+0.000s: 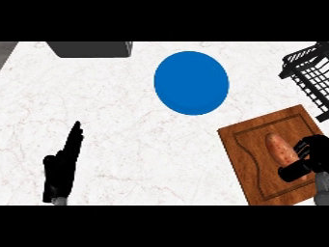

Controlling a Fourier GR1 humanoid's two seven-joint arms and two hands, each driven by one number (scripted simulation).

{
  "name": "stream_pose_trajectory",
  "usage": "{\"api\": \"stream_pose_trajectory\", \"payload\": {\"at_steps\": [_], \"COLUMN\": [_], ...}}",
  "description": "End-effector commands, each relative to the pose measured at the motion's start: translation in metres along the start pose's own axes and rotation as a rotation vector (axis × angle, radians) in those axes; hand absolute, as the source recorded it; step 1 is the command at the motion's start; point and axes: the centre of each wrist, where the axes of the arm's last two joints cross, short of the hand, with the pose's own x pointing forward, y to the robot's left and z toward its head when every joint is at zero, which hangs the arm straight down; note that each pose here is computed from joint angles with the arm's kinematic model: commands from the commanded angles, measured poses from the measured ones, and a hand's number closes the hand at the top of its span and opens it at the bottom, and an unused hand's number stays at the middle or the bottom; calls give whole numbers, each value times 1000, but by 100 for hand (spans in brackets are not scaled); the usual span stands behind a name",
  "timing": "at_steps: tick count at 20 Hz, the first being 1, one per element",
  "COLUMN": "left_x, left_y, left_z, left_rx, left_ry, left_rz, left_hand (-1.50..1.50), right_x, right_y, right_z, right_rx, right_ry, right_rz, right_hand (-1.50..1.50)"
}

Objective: Pick the sweet potato from the cutting board and place it in the tiered basket

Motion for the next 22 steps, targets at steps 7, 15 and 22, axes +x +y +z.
{"api": "stream_pose_trajectory", "payload": {"at_steps": [7,15,22], "left_x": [-11,-22,-19], "left_y": [10,9,-12], "left_z": [5,16,9], "left_rx": [28,25,6], "left_ry": [50,63,56], "left_rz": [-2,-5,-10], "left_hand": [0,0,0], "right_x": [-60,-65,-55], "right_y": [-96,-168,-230], "right_z": [-10,78,124], "right_rx": [-302,-657,-752], "right_ry": [120,-11,-22], "right_rz": [-376,-489,-451], "right_hand": [150,150,150]}}
